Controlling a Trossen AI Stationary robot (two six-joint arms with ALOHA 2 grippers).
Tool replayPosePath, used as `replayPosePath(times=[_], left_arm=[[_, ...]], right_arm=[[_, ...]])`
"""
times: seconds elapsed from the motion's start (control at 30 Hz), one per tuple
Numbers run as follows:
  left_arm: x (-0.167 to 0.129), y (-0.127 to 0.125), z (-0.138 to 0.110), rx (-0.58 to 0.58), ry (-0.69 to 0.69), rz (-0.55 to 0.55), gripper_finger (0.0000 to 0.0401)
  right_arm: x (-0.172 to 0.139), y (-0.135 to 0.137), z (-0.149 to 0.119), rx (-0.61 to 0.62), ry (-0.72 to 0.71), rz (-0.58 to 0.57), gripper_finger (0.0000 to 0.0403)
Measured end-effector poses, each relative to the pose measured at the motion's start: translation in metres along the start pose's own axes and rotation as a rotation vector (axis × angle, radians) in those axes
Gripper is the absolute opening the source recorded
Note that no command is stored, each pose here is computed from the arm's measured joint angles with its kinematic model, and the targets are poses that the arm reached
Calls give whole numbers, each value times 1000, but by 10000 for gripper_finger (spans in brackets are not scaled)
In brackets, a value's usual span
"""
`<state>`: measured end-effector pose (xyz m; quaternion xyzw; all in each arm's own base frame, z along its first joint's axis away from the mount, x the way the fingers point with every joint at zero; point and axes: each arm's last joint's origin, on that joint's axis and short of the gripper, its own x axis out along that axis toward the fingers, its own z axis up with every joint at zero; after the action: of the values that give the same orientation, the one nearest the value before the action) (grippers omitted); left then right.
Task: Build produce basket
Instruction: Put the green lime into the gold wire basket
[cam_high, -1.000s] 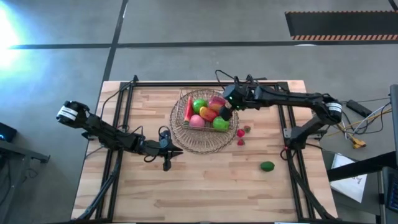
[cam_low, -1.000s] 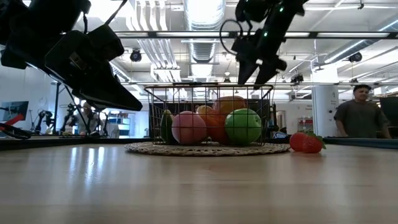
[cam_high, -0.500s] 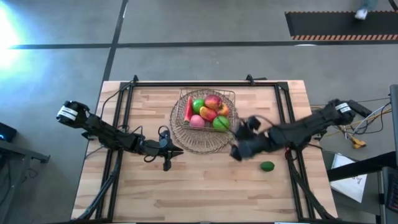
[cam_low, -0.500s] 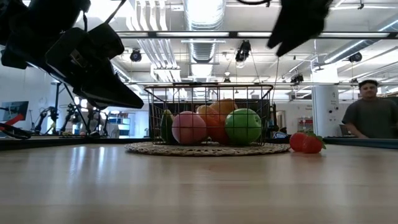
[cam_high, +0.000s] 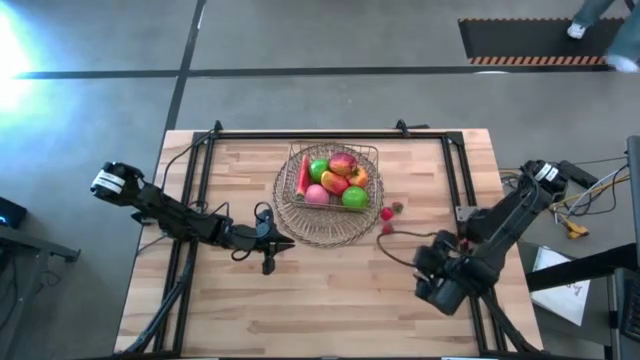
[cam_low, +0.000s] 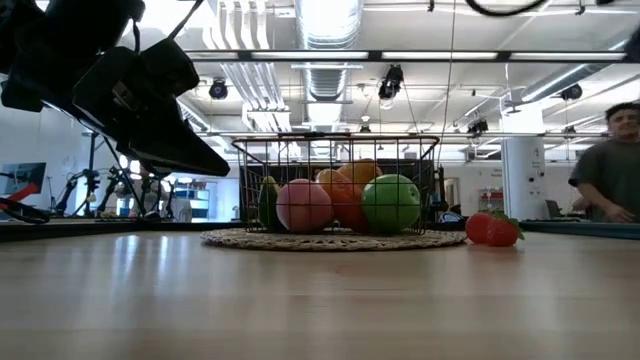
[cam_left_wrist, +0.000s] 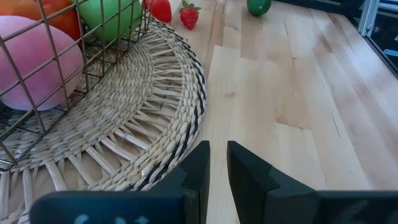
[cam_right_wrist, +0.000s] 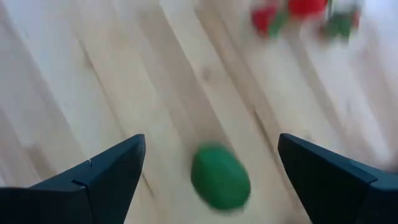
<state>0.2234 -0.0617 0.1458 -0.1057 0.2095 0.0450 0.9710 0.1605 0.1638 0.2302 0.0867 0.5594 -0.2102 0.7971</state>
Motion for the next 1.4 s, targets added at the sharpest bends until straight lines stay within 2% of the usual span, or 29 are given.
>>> replayPosePath(times=[0.13, 0.27, 0.4, 0.57, 0.7, 0.83, 1.4], left_arm=[[0, 0, 0, 1, 0, 0, 38], [0, 0, 1, -3, -13, -4, 38], [0, -1, 1, 0, -14, -5, 38], [0, -1, 1, 0, -14, -5, 38], [0, -1, 2, -1, -16, -6, 38], [0, -1, 2, -2, -21, -7, 38], [0, -1, 2, -5, -21, -8, 38]], right_arm=[[5, 1, -17, 14, 164, 19, 359], [14, -1, -25, -68, 263, 6, 359], [23, -7, -29, -158, 259, -29, 359], [38, -17, -32, -166, 259, -66, 359], [51, -18, -33, -165, 236, 15, 359], [59, -18, -32, -175, 228, 39, 353], [73, -22, -38, -199, 225, 65, 250]])
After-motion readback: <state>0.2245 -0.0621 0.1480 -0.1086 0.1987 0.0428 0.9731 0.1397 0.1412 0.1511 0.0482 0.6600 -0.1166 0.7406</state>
